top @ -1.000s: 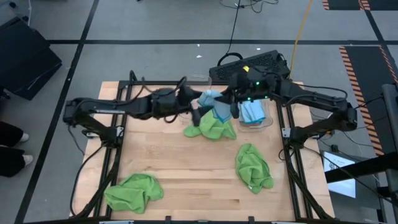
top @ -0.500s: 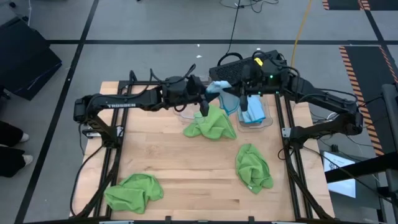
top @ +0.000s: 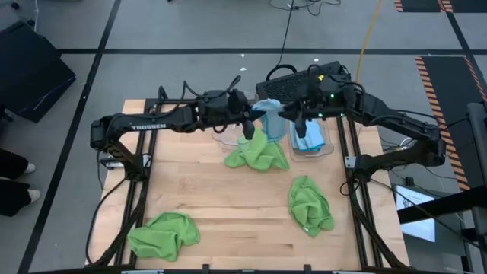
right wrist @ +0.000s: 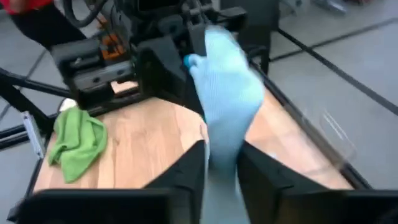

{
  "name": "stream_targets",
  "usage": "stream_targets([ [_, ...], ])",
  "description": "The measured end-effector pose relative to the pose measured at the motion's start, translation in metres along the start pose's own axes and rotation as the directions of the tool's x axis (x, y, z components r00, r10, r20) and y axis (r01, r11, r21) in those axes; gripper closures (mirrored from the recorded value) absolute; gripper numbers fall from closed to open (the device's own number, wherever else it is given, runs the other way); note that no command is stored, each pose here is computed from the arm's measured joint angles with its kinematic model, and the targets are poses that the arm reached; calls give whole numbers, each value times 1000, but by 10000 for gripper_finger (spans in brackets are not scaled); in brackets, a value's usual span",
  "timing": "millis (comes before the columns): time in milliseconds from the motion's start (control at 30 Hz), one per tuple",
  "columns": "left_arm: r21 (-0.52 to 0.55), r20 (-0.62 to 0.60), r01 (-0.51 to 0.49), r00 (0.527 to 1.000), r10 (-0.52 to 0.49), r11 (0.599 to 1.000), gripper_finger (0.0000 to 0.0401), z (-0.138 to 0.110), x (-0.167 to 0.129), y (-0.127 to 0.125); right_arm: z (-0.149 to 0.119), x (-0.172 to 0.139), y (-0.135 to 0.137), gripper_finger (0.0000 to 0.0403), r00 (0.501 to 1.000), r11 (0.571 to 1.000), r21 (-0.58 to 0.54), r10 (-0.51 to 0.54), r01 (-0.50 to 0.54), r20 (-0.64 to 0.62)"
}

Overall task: Fold microfiber towels
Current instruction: Put the blue microfiber towel into the right transparent bin

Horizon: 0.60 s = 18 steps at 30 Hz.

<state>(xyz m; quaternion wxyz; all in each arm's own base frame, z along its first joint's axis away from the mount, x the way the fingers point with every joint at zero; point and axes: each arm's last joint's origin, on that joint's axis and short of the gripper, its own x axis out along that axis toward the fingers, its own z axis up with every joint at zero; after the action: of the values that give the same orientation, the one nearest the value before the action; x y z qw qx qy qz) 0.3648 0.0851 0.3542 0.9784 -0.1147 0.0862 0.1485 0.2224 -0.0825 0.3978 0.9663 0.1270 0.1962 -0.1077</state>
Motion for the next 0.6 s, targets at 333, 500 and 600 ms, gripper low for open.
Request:
stream_targets([
  [333, 124, -310, 16, 951, 24, 992, 380, -31, -6, -4, 4, 16, 19, 149, 983, 986, 142, 110, -88, -149],
  [500, 166, -328, 60, 945, -2, 984, 380, -34, -8, -13, 5, 54, 38, 129, 942, 999, -10, 47, -53, -332],
  [600, 166, -347, 72, 938, -10, 984, 380, -37, -9, -18, 13, 61, 45, 127, 928, 992, -122, -50, 5, -369],
])
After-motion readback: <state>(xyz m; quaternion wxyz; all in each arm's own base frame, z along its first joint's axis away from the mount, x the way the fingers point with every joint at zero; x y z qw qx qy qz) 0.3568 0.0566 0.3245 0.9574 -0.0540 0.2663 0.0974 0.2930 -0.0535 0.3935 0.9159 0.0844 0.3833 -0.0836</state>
